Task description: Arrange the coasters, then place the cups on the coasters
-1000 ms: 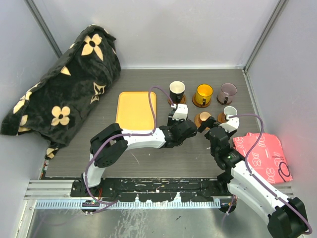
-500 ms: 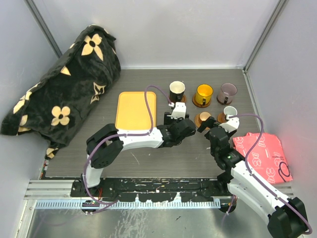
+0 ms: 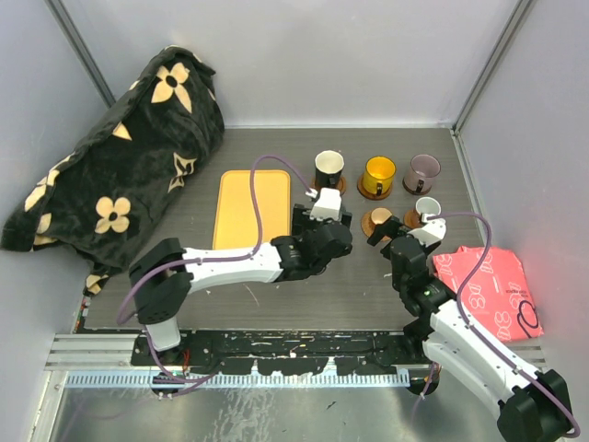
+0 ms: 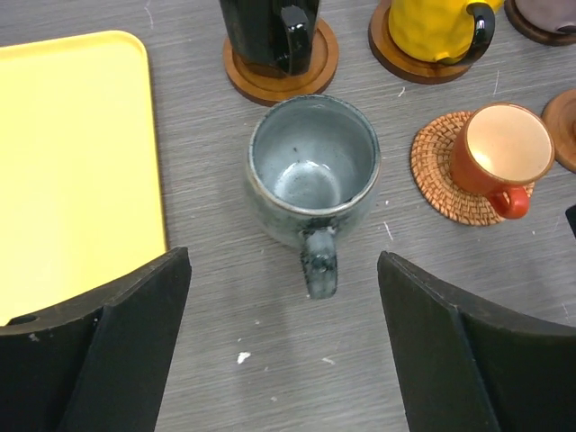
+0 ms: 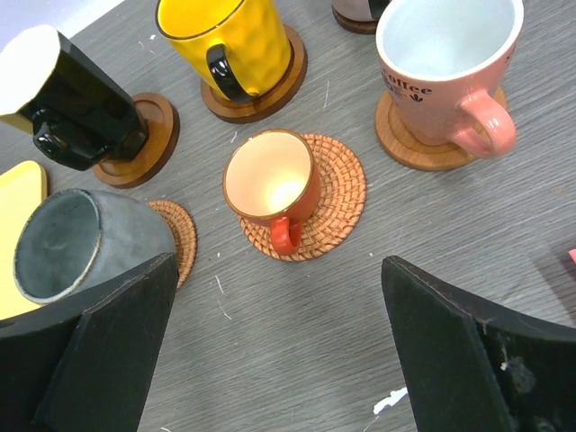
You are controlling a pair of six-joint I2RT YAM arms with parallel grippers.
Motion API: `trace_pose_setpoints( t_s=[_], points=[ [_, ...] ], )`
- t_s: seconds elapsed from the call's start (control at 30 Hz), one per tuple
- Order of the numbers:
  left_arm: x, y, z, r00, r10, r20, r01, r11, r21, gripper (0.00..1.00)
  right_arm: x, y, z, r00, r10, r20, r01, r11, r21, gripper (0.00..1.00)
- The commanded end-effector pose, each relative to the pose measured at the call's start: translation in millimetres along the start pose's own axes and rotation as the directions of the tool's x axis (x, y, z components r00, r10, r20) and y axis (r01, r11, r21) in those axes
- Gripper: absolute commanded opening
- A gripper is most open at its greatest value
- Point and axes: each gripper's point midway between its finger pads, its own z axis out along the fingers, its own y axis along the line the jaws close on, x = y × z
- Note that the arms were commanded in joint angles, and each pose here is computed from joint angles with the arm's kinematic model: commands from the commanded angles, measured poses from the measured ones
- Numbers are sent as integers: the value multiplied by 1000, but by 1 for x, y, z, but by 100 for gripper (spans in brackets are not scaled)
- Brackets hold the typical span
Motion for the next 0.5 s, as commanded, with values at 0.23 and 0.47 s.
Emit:
trace_pose_setpoints(
  t_s=[0.23, 0.47],
  points=[
    [-48, 51, -51, 994, -32, 103, 30, 999, 19, 98, -14, 15, -3, 998, 39, 48, -35, 997, -72, 100],
    [-40, 79, -68, 994, -36, 104, 34, 999, 23, 98, -10, 19, 0, 999, 22, 29, -20, 997, -80, 100]
  ],
)
